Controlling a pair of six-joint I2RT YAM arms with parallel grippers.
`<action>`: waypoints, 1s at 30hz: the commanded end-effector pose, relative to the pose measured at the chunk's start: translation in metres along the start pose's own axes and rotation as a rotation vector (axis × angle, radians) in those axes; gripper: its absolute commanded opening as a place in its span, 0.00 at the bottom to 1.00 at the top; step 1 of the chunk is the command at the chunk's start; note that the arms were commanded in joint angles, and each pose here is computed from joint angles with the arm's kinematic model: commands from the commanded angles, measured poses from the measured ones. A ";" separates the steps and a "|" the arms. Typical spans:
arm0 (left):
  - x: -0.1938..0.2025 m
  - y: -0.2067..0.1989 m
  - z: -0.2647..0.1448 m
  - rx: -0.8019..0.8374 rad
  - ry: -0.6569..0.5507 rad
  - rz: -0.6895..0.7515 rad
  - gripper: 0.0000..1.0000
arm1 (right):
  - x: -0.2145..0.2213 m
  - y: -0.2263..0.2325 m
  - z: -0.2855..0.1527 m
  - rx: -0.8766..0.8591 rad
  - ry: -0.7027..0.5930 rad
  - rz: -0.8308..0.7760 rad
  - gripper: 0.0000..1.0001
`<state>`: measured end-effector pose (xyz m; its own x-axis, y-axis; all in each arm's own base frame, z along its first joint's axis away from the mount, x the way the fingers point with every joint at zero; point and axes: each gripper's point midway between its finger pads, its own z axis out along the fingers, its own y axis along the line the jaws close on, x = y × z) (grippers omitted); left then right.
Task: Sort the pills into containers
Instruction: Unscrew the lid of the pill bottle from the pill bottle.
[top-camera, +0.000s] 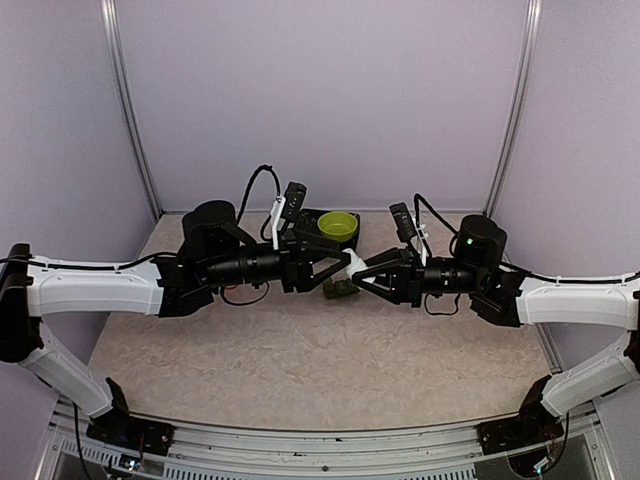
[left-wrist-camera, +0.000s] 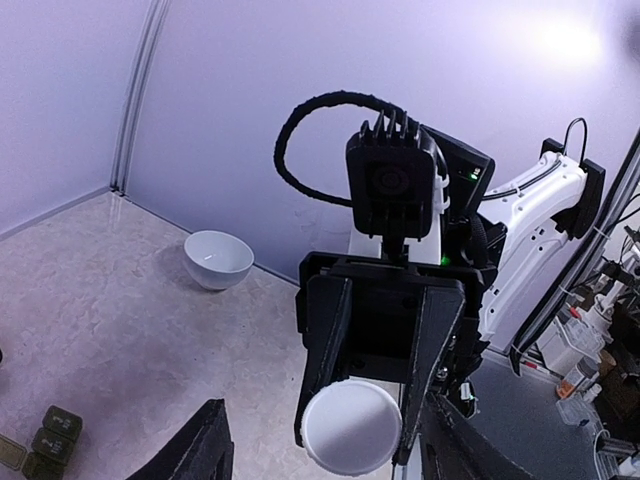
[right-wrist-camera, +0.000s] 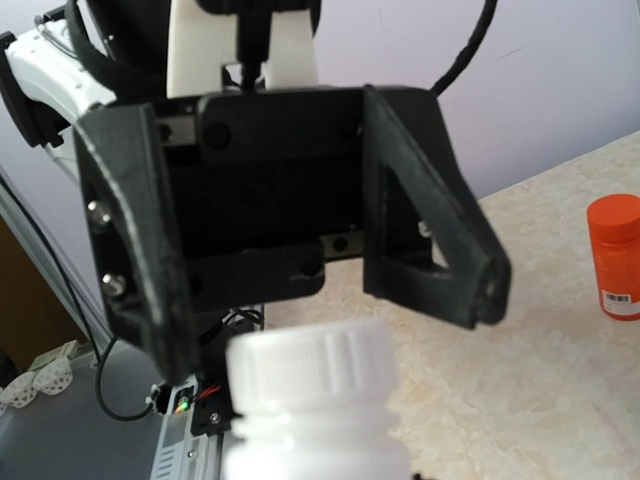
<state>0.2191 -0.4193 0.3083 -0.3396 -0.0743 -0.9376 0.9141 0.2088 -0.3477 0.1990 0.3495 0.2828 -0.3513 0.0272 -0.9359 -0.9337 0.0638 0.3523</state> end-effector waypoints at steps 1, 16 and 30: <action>-0.009 -0.004 0.002 0.030 -0.027 0.008 0.62 | -0.001 0.000 -0.001 -0.008 -0.006 -0.013 0.00; -0.010 -0.006 0.003 0.046 -0.034 0.013 0.63 | 0.000 0.000 -0.001 -0.006 -0.002 -0.013 0.00; -0.009 -0.005 0.000 0.058 -0.037 -0.020 0.58 | 0.000 0.000 -0.002 -0.005 -0.005 -0.010 0.00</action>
<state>0.2187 -0.4219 0.3101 -0.3647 -0.0925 -0.9265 0.9109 0.1709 -0.3756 0.1990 0.3495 0.2828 -0.3505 0.0268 -0.9362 -0.9340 0.0639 0.3515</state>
